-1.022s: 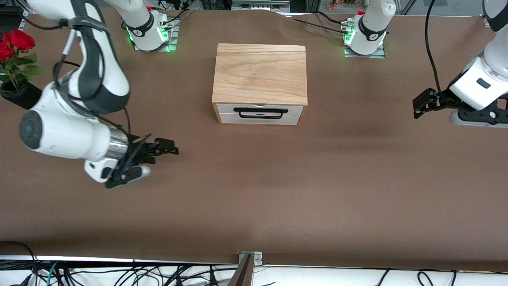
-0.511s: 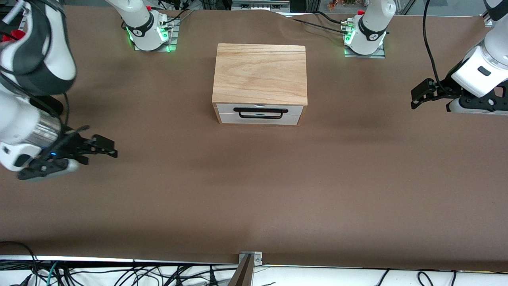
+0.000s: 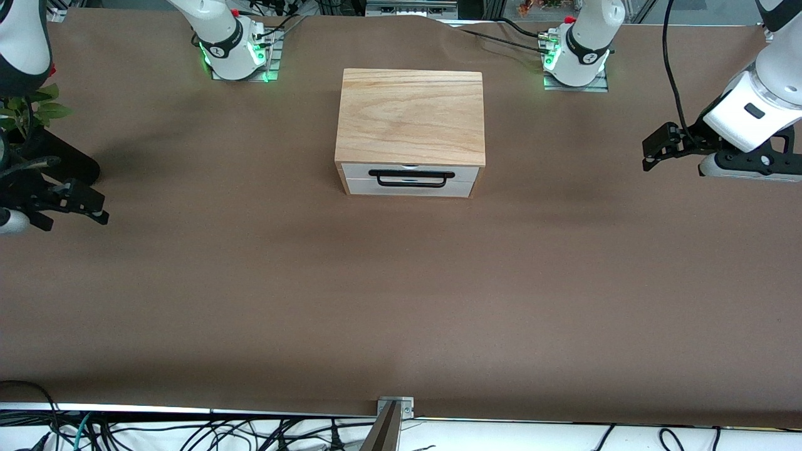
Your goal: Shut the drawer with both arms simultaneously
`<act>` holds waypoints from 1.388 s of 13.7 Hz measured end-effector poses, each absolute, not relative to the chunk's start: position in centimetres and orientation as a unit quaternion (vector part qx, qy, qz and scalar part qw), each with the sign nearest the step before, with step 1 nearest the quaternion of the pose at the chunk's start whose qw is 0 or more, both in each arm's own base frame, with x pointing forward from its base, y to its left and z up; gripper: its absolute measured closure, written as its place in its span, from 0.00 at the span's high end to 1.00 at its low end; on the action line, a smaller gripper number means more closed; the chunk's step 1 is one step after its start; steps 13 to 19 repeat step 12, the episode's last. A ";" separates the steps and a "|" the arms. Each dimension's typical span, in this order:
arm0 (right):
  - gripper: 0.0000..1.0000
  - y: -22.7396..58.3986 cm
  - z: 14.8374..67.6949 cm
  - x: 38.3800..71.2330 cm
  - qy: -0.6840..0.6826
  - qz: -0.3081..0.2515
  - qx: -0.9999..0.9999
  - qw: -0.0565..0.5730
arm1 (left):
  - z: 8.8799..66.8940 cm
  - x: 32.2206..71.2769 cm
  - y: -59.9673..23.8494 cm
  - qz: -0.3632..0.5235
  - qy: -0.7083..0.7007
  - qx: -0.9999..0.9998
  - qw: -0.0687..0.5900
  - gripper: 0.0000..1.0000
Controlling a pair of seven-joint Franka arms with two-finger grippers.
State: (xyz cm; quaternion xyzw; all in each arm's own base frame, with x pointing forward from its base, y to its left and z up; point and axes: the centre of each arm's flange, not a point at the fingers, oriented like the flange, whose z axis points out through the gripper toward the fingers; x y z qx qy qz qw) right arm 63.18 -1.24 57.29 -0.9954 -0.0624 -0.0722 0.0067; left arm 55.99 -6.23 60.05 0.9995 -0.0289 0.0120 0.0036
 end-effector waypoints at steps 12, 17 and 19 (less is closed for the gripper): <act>1.00 0.0 56.9 60.5 -0.033 -0.020 -0.999 0.012 | 60.1 56.0 -6.2 0.012 -0.029 1.000 0.004 1.00; 1.00 0.0 56.9 60.5 -0.033 -0.020 -0.999 0.012 | 60.1 56.0 -6.2 0.012 -0.029 1.000 0.004 1.00; 1.00 0.0 56.9 60.5 -0.033 -0.020 -0.999 0.012 | 60.1 56.0 -6.2 0.012 -0.029 1.000 0.004 1.00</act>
